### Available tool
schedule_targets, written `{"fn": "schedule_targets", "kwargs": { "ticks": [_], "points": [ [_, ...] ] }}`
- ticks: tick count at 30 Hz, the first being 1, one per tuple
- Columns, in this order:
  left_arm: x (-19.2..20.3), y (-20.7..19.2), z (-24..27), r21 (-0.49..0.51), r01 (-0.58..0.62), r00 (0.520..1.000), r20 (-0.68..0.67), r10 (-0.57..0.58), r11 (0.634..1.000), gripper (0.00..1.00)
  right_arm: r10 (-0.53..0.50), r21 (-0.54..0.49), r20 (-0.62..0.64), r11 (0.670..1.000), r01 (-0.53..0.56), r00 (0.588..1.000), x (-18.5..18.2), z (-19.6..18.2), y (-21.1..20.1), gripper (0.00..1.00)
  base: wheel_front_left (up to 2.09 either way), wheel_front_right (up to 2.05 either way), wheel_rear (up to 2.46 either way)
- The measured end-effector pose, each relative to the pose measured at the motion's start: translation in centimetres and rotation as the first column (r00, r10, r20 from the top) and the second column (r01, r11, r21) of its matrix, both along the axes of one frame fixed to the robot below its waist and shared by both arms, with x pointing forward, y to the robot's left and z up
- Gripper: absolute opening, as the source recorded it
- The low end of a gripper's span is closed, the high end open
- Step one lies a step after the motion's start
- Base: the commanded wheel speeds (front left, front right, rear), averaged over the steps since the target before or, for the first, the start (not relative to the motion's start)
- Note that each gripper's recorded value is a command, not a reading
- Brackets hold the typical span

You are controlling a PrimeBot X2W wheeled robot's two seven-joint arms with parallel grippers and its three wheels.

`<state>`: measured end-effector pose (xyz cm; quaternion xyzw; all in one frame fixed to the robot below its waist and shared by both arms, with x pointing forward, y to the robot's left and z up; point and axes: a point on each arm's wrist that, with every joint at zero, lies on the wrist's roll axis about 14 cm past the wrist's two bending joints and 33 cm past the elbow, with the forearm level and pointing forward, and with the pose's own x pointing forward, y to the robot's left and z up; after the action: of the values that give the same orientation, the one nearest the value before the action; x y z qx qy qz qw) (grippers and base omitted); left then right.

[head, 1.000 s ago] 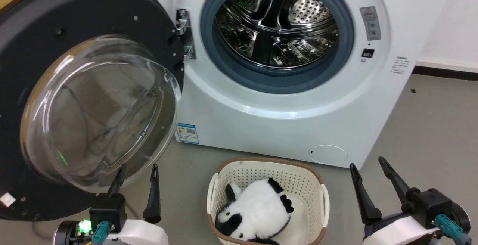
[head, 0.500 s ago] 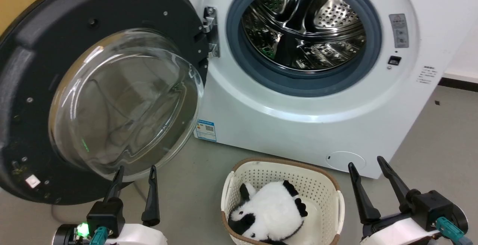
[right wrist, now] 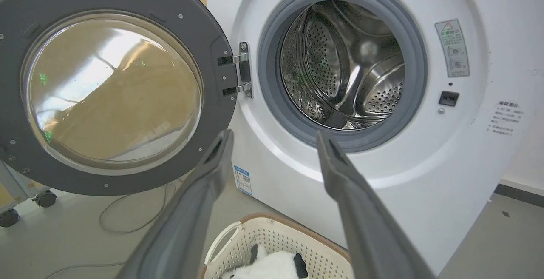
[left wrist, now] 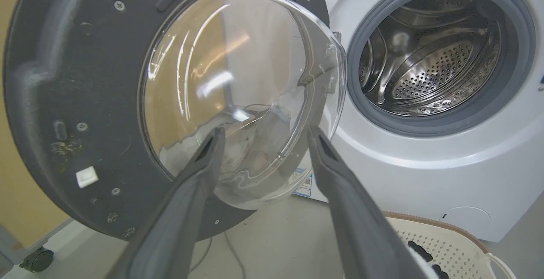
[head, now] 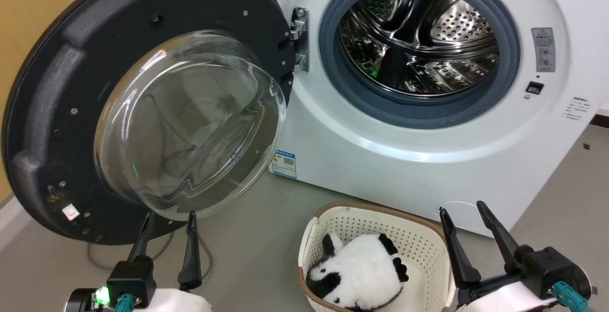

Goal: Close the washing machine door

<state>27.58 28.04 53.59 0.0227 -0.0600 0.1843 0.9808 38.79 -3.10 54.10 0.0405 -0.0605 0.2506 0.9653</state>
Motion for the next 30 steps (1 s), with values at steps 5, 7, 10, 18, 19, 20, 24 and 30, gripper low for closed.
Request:
{"fn": "schedule_targets", "kwargs": {
  "ticks": [5,7,10,18,19,20,24,30],
  "points": [
    [-0.7,0.6,0.1,-0.001,-0.027,1.0,0.009,0.027,1.0,1.0,0.031,0.009,0.001,0.999,-0.031,1.0,-0.1,-0.1,1.0,1.0,0.0,0.0,0.0],
    [-1.0,0.9,0.1,-0.001,-0.038,0.999,0.011,0.038,0.999,1.0,0.042,0.012,0.002,0.999,-0.042,0.999,-0.1,-0.1,1.4,1.0,0.0,0.0,0.0],
    [-1.5,1.2,0.2,0.002,-0.054,0.998,0.016,0.054,0.999,1.0,0.058,0.02,0.001,0.998,-0.058,0.998,-0.1,-0.1,2.0,1.0,0.0,0.0,0.0],
    [-2.8,2.1,0.3,0.007,-0.099,0.995,0.028,0.099,0.995,1.0,0.103,0.036,0.003,0.994,-0.103,0.995,-0.2,-0.1,3.5,1.0,0.0,0.0,0.0],
    [-2.9,2.2,0.3,0.008,-0.104,0.994,0.03,0.104,0.995,1.0,0.109,0.039,0.004,0.993,-0.109,0.994,-0.3,-0.1,3.7,1.0,0.0,0.0,0.0],
    [-3.1,2.3,0.3,0.009,-0.109,0.994,0.032,0.109,0.994,1.0,0.115,0.042,0.002,0.992,-0.115,0.993,-0.3,-0.1,3.9,1.0,0.0,0.0,0.0],
    [-3.7,2.7,0.4,0.009,-0.131,0.991,0.036,0.131,0.991,1.0,0.135,0.049,0.009,0.99,-0.135,0.991,-0.4,0.0,4.6,1.0,0.0,0.0,0.0],
    [-4.6,3.1,0.6,0.01,-0.156,0.986,0.054,0.155,0.988,1.0,0.163,0.062,0.017,0.985,-0.164,0.987,-0.6,0.2,5.5,1.0,0.0,0.0,0.0]
  ]
}}
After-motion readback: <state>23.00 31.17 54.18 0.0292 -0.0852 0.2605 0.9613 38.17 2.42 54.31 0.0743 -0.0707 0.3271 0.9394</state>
